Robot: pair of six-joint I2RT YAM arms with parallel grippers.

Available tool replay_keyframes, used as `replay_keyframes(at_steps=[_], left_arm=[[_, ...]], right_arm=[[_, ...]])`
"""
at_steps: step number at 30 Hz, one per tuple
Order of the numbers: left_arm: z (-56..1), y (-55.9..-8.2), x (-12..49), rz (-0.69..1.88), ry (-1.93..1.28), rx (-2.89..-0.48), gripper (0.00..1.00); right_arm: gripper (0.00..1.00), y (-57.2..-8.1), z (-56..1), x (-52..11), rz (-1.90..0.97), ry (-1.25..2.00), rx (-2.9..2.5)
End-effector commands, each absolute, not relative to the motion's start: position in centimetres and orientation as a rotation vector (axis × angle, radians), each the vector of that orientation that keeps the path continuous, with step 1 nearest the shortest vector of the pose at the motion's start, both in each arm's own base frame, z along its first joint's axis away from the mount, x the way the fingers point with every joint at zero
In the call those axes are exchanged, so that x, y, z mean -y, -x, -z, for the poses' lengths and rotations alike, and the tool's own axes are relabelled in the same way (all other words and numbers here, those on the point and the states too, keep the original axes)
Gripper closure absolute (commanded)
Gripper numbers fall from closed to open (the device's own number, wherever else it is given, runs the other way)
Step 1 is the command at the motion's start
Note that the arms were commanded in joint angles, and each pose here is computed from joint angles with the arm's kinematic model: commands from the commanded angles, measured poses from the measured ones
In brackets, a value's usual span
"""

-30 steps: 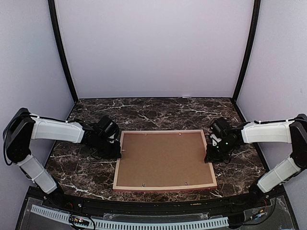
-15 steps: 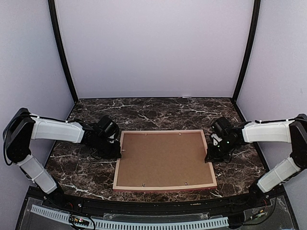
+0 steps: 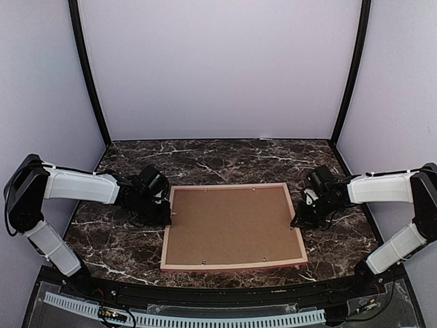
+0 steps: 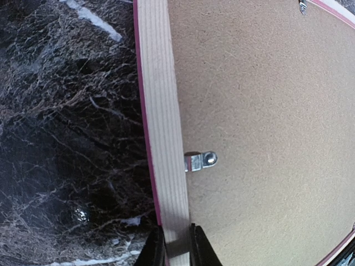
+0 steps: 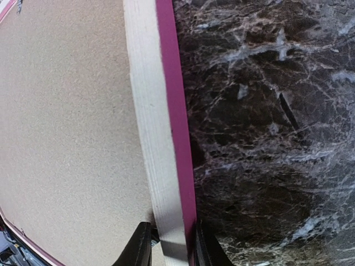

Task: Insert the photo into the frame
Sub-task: Press the fastener onto the backboard.

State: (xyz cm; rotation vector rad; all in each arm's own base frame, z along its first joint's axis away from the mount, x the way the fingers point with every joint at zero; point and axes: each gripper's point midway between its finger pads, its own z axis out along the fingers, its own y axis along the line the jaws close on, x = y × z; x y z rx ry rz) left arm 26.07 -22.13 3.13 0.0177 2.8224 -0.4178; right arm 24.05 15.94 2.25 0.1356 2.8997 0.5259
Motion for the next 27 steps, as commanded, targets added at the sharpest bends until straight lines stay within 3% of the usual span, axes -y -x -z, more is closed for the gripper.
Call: replay_keyframes(at_steps=[1, 18, 27], left_arm=[[-2.5, -24.7, 22.1, 0.43, -0.069, -2.859, 0.87], [-2.4, -24.6, 22.0, 0.428, -0.072, -2.863, 0.88], [-2.4, -24.7, 22.0, 0.425, -0.071, -2.863, 0.88]], right_arm=[[0.8, -23.3, 0.5, -15.5, -0.526, -0.179, -2.936], [0.88, -21.9, 2.0, -12.6, -0.27, -0.091, -3.036], [0.87, -23.2, 0.4, -14.5, -0.396, -0.066, -2.997]])
